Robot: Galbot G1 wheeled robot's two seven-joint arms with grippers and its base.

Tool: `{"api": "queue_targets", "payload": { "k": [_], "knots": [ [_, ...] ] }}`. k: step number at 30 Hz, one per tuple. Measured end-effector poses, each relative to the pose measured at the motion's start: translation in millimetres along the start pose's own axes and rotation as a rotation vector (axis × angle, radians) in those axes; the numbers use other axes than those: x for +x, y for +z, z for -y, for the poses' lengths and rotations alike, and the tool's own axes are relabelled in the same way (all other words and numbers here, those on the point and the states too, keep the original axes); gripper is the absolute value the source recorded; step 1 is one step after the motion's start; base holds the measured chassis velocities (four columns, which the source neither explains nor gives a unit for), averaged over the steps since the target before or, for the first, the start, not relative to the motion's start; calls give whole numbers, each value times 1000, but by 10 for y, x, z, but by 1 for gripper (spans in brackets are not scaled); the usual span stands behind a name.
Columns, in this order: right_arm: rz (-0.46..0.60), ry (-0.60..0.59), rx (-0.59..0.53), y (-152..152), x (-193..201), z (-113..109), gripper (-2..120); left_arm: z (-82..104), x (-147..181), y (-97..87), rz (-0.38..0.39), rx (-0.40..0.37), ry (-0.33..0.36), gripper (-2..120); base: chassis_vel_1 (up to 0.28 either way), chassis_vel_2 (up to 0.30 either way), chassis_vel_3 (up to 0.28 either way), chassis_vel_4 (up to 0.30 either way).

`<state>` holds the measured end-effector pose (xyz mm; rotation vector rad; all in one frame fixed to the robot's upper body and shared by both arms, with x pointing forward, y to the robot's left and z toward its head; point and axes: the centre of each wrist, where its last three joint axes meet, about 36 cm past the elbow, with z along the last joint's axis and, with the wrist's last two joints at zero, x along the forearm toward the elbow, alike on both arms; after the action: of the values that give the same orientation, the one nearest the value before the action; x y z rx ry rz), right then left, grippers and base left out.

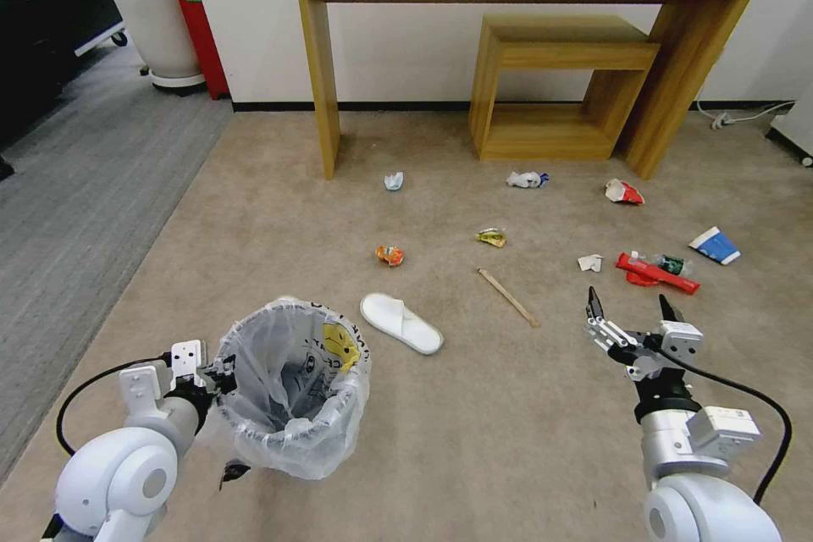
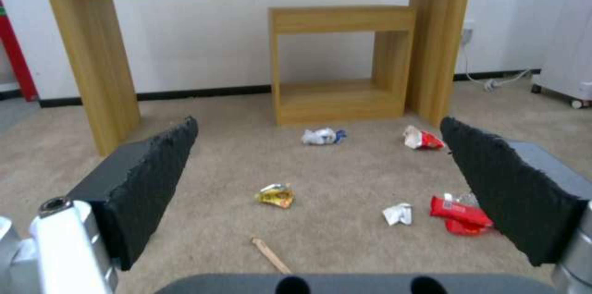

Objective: Pick up the trash bin and place the garbage on the floor into it.

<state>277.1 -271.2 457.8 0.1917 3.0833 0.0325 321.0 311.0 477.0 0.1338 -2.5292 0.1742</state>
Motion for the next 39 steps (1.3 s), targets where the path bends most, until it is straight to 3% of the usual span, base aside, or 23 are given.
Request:
{"api": "queue_targets", "payload": {
  "k": [27,39],
  "knots": [
    [20,25,-6,28,9,-12,100,-31,-38,30,-12,2,-11,1,-20,23,23,-19],
    [19,17,-7,33,9,-19,100,-35,-35,40,-14,2,-14,1,152,151,-159,-161]
  ]
}}
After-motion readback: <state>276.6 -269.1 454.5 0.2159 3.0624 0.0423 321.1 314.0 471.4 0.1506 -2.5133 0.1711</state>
